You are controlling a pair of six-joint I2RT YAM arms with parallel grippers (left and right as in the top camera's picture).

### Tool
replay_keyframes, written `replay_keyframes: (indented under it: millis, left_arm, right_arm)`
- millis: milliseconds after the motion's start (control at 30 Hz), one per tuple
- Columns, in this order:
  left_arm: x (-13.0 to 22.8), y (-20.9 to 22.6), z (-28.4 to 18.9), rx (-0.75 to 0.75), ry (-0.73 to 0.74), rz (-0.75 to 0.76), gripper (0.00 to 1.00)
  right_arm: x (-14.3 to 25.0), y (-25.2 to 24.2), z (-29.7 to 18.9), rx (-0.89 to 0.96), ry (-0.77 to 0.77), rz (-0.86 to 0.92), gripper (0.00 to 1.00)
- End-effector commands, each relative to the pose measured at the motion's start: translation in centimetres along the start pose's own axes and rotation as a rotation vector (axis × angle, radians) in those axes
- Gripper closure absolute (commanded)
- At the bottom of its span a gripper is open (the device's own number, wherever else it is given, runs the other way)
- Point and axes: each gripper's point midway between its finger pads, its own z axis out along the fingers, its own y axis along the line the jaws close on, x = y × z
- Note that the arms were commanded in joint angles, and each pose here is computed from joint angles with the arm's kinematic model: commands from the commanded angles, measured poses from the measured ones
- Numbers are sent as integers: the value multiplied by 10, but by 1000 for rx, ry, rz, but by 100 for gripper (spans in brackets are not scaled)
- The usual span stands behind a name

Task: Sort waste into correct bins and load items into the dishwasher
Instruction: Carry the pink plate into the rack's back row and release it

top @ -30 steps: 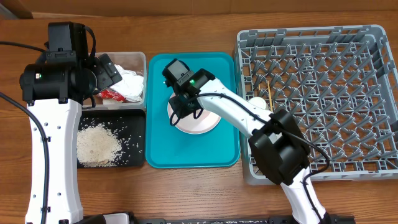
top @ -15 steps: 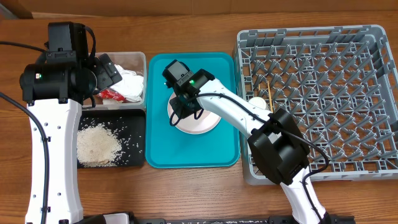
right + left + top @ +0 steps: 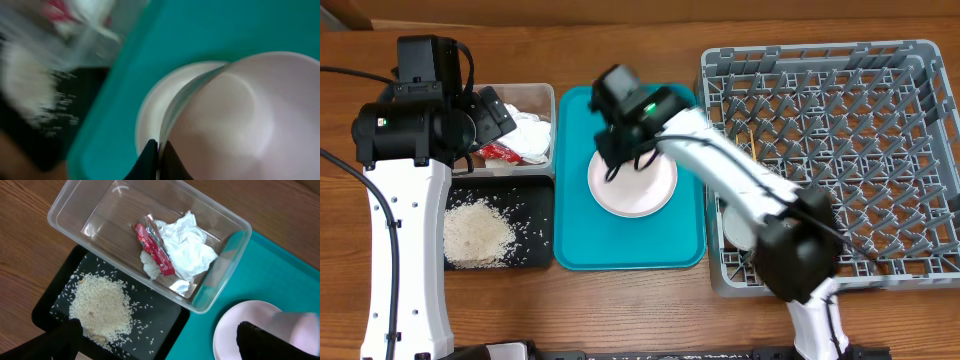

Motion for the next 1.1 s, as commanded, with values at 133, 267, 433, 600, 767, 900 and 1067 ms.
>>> replay_keyframes:
  millis: [133, 267, 433, 600, 767, 900, 1067]
  left_arm:
    - [-1, -1, 0, 2, 0, -2, 0]
    - [-1, -1, 0, 2, 0, -2, 0]
    - [-1, -1, 0, 2, 0, -2, 0]
    - [-1, -1, 0, 2, 0, -2, 0]
    - [-1, -1, 0, 2, 0, -2, 0]
    - [-1, -1, 0, 2, 0, -2, 0]
    - [-1, -1, 0, 2, 0, -2, 0]
  right_arm:
    - [-65, -42, -189, -361, -369, 103, 96]
    - [-58, -90, -220, -591, -403, 178, 96]
    - [-43, -138, -243, -849, -455, 224, 96]
    - [-30, -174, -234, -955, -464, 311, 96]
    - [-18, -185, -205, -964, -441, 349, 96]
    - [-9, -189, -188, -968, -430, 365, 96]
    - [3, -191, -169, -962, -422, 368, 96]
